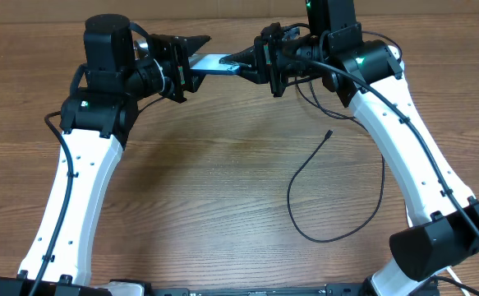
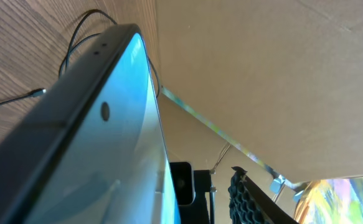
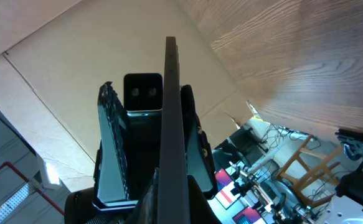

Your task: Plug charger to phone and switch on socket

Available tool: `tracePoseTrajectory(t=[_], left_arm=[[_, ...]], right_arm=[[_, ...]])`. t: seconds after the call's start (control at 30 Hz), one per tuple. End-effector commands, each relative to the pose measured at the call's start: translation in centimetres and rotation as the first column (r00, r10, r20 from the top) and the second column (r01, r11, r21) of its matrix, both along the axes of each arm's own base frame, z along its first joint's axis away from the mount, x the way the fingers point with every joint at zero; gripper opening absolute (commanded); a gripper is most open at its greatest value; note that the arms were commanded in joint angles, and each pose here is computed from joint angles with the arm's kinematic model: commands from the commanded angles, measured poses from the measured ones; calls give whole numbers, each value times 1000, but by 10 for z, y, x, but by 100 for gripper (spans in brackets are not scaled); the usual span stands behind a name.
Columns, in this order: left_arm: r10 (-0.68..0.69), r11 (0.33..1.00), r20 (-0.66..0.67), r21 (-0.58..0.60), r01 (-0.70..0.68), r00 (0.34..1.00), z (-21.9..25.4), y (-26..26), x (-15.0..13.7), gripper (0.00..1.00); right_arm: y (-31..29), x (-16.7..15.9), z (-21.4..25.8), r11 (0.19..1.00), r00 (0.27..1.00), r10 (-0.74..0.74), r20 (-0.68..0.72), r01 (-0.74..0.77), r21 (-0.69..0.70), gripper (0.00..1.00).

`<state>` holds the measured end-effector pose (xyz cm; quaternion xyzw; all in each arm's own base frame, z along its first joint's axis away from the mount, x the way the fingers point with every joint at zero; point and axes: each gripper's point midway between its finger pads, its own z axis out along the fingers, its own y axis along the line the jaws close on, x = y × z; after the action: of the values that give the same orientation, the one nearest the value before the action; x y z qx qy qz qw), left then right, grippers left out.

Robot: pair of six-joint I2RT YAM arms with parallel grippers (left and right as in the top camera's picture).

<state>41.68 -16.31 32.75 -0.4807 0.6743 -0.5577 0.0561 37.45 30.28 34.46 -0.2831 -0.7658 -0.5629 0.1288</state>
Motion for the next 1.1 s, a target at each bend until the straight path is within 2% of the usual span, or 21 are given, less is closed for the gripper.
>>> tracePoseTrajectory(t=[0.0, 0.2, 0.47, 0.6, 0.67, 0.7, 0.77, 0.8, 0.83, 0.9, 0.97, 1.07], left_arm=[[-1, 1000, 0, 1, 1, 1000, -1, -2, -1, 36], [-8, 1000, 0, -2, 8, 1000, -1, -3, -2, 27], [-7, 1000, 0, -3, 7, 1000, -1, -3, -1, 7], [-7, 1000, 0, -2, 7, 1000, -1, -3, -1, 4], [-7, 1000, -1, -2, 7, 1000, -1, -3, -1, 4], [-7, 1000, -1, -2, 7, 1000, -1, -3, -1, 4], [-6, 1000, 0, -2, 6, 1000, -1, -3, -1, 4], [-4, 1000, 1, 1, 4, 1000, -1, -3, -1, 4], [-2, 1000, 4, 6, 2, 1000, -1, -2, 0, 4], [8, 1000, 14, 24, -9, 1000, -3, 0, 1, 4], [27, 998, 25, 58, -28, 999, -6, 5, 4, 4], [72, 990, 22, 123, -74, 997, -16, 15, 7, 4]], right_arm=[[10, -16, 15, 997, 997, 70, 17, -71, 44, 4], [9, -16, 14, 997, 998, 68, 18, -69, 43, 4], [10, -16, 14, 996, 997, 72, 24, -73, 42, 7], [10, -16, 14, 996, 997, 72, 25, -73, 42, 17], [10, -16, 14, 997, 997, 72, 33, -73, 39, 25], [10, -15, 14, 997, 996, 71, 51, -73, 33, 33], [10, -13, 13, 997, 993, 76, 93, -78, 21, 52], [10, -13, 12, 996, 991, 80, 112, -83, 17, 68], [9, -12, 12, 996, 988, 83, 131, -86, 12, 80], [9, -10, 11, 997, 984, 79, 160, -80, -2, 94], [8, -6, 9, 997, 976, 77, 206, -74, -24, 100], [6, -3, 6, 996, 958, 87, 271, -76, -52, 100]])
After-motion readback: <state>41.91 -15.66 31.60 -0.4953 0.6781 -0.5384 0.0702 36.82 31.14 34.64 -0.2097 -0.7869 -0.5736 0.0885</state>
